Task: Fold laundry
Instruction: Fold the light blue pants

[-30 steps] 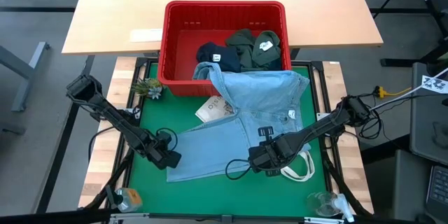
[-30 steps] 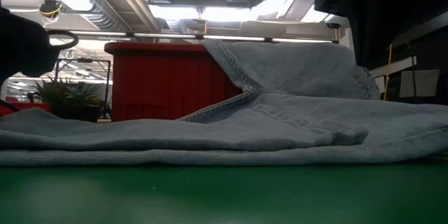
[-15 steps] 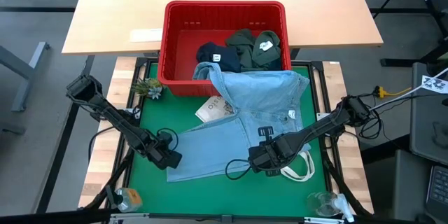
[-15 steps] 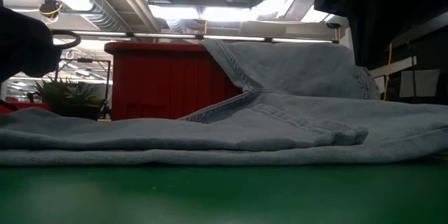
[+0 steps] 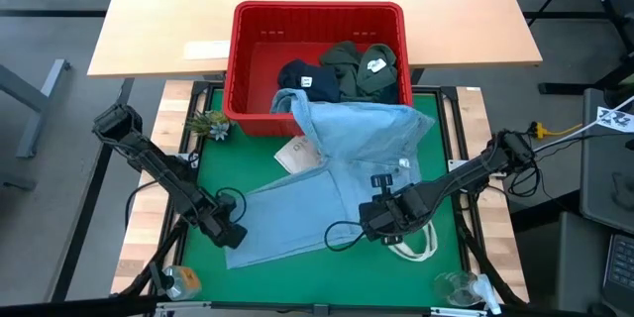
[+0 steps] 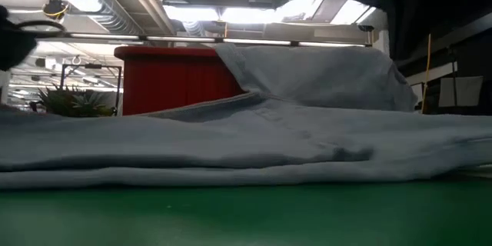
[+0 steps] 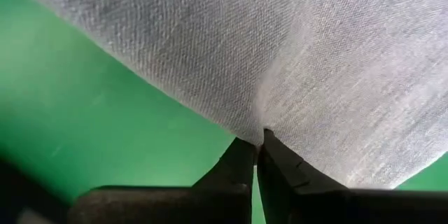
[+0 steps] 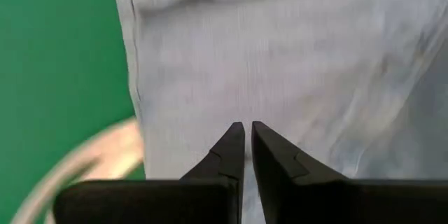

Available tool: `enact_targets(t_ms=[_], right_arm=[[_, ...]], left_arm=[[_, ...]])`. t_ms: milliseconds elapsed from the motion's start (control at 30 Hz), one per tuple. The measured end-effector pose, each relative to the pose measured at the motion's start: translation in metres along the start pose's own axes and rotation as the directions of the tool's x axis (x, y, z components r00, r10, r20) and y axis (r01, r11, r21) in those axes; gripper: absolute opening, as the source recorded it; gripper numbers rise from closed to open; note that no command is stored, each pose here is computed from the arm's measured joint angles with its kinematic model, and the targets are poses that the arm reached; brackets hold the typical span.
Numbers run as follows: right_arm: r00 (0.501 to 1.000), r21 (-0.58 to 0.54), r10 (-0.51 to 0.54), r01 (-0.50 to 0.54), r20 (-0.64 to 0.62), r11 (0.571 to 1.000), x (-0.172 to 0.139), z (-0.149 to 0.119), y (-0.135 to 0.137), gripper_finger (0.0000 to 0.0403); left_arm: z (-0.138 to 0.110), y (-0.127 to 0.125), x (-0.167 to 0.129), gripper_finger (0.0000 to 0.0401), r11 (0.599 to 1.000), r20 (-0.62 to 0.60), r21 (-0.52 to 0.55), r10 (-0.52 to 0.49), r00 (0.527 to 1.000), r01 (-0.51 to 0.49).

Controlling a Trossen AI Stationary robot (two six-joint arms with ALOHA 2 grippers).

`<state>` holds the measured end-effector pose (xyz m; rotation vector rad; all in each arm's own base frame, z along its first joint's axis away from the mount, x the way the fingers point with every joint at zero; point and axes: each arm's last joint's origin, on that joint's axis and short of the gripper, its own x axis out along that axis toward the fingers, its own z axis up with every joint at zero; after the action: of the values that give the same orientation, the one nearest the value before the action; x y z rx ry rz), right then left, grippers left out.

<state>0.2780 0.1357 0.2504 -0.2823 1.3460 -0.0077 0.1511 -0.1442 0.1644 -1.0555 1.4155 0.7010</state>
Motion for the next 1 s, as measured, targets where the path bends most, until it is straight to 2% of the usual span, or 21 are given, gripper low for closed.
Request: enact_targets(t_ms=[100, 267, 367, 500, 733, 867, 1000], right_arm=[[0.999, -0.005, 0.009, -0.009, -0.041, 1.000, 0.006, -0.013, -0.002, 0.0030], [0.998, 0.051, 0.022, -0.019, -0.062, 0.999, 0.009, -0.029, -0.005, 0.0030], [0.998, 0.079, 0.025, -0.020, -0.056, 0.997, 0.007, -0.031, -0.006, 0.0030], [0.997, 0.083, 0.052, -0.047, -0.057, 0.995, 0.007, -0.031, -0.005, 0.0030], [0.988, 0.081, 0.143, -0.137, -0.066, 0.987, 0.004, -0.031, -0.003, 0.0030], [0.981, 0.083, 0.189, -0.184, -0.053, 0.979, -0.004, -0.034, -0.005, 0.0030], [0.980, 0.087, 0.199, -0.199, 0.007, 0.976, -0.019, -0.040, -0.011, 0.0030]], left_arm=[[-0.009, 0.006, -0.009, 0.0002, 0.998, -0.019, -0.033, 0.055, 0.998, -0.055], [-0.023, 0.009, -0.030, 0.0001, 0.996, -0.083, -0.064, 0.050, 0.995, -0.056], [-0.028, 0.006, -0.048, 0.0001, 0.995, -0.076, -0.096, -0.017, 0.997, 0.010], [-0.029, -0.004, -0.073, 0.0001, 0.974, 0.016, -0.140, -0.180, 0.984, 0.180], [-0.019, -0.028, -0.105, 0.0000, 0.887, 0.210, -0.160, -0.399, 0.893, 0.434], [-0.003, -0.046, -0.112, 0.0000, 0.822, 0.300, -0.085, -0.518, 0.801, 0.563], [0.018, -0.070, -0.113, 0.0000, 0.772, 0.359, 0.010, -0.596, 0.719, 0.635]])
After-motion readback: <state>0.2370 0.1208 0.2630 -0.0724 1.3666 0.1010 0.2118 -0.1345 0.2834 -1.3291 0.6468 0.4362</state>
